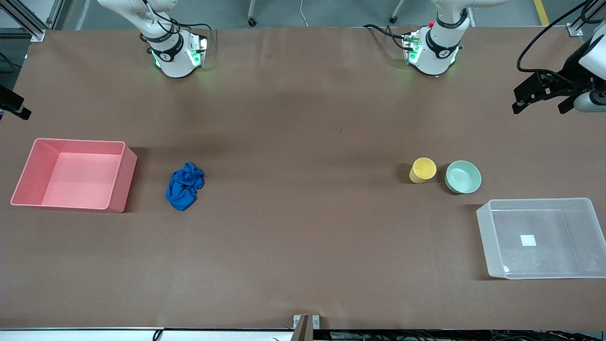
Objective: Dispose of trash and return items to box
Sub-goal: 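Lower the right gripper onto the blue cloth while the left gripper reaches the bowl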
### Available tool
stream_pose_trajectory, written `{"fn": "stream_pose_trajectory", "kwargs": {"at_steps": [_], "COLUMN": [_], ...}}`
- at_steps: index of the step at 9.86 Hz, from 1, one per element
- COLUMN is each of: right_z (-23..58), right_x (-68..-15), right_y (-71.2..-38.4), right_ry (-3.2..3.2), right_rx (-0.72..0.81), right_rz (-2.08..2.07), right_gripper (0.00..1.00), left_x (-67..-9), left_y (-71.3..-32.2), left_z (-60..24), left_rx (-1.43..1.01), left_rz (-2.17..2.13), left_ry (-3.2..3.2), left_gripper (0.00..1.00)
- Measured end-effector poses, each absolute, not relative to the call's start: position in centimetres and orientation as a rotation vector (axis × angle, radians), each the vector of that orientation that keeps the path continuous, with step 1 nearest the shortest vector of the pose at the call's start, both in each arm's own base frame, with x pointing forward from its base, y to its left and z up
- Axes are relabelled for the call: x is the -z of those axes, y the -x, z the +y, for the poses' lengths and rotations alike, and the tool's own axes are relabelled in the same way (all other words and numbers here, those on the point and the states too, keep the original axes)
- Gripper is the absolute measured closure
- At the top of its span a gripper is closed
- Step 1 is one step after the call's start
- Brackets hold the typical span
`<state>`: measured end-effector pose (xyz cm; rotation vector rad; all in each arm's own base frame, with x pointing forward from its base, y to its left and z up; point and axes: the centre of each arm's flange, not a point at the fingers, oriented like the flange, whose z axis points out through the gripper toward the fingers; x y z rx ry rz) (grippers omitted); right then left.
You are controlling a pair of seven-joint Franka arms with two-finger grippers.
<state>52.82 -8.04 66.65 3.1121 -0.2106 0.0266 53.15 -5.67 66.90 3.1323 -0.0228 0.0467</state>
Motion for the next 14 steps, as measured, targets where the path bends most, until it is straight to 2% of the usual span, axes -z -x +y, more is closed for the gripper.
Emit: {"fn": "stream_pose_trajectory", "kwargs": {"at_steps": [5, 7, 9, 11, 14], "right_z": [-7.1, -2.1, 3.3, 6.3, 7.7], "right_x": [-66.6, -64.7, -58.0, -47.8, -32.8], "right_y": [-53.0, -54.2, -57.2, -58.7, -56.8], "right_ry": [-3.113, -3.099, -3.082, -3.089, -3.119], "right_rx": [-0.025, 0.002, 0.022, -0.007, -0.054], "right_rz": [-0.197, -0.275, -0.324, -0.366, -0.372], "right_gripper": [0.0, 0.0, 0.0, 0.0, 0.0], "left_x": [-66.8, -66.7, -66.2, -64.7, -57.9], "left_y": [-53.2, -53.3, -53.4, -53.8, -54.9], "left_z": [-5.6, -5.4, -5.1, -4.0, -0.6], "left_rx": [-0.045, -0.04, -0.025, 0.003, 0.048], "left_rz": [-0.021, -0.014, -0.006, 0.026, 0.085], "left_ry": [-3.132, -3.133, -3.133, -3.135, -3.135], "left_gripper": [0.0, 0.0, 0.0, 0.0, 0.02]}}
